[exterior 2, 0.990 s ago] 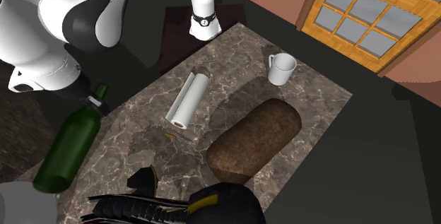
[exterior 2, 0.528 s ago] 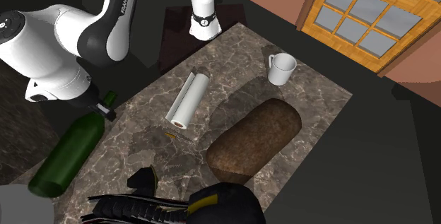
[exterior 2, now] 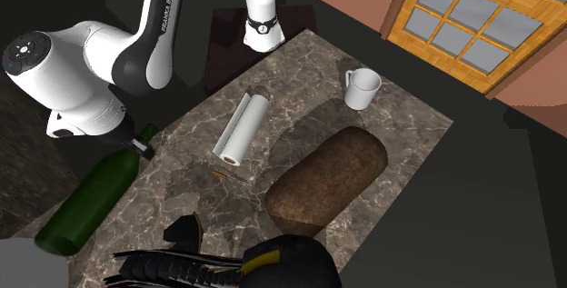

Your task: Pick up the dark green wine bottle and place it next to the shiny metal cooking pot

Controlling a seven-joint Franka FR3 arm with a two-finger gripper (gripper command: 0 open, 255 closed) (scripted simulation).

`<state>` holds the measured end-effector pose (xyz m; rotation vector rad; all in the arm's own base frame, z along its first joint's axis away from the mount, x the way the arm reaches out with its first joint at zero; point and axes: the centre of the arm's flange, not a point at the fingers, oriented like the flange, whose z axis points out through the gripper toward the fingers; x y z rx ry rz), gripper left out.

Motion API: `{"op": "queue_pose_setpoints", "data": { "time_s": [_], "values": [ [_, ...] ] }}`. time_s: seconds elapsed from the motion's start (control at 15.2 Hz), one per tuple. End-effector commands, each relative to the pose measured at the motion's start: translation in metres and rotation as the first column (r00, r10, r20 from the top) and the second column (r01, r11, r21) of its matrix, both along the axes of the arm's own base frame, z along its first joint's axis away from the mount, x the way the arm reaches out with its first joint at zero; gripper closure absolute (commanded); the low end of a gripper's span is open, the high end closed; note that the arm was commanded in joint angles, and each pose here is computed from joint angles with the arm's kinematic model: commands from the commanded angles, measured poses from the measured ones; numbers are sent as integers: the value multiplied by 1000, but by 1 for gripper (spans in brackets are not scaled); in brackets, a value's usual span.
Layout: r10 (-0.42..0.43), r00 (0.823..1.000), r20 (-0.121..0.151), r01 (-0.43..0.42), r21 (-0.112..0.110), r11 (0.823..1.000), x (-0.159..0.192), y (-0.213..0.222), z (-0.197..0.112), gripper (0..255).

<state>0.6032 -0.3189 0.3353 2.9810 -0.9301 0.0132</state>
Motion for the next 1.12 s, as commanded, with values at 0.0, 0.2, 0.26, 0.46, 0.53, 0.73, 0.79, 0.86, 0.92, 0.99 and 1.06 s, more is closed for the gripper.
{"op": "queue_pose_setpoints", "data": {
  "time_s": [0.0, 0.2, 0.26, 0.46, 0.53, 0.73, 0.79, 0.86, 0.92, 0.99, 1.06],
  "values": [
    [1, 1000, 4, -1, -2, 1000, 1, 0, 1, 255],
    [1, 1000, 4, -1, -2, 1000, 1, 0, 1, 255],
    [1, 1000, 4, -1, -2, 1000, 1, 0, 1, 0],
    [1, 1000, 4, -1, -2, 1000, 1, 0, 1, 0],
    [1, 1000, 4, -1, -2, 1000, 1, 0, 1, 0],
    [1, 1000, 4, -1, -2, 1000, 1, 0, 27, 0],
    [1, 1000, 4, -1, -2, 1000, 0, 1, 41, 0],
    [1, 1000, 4, -1, -2, 1000, 0, 1, 51, 0],
    [1, 1000, 4, -1, -2, 1000, 0, 1, 51, 0],
    [1, 1000, 4, -1, -2, 1000, 0, 1, 51, 0],
    [1, 1000, 4, -1, -2, 1000, 0, 1, 51, 0]
  ]
}}
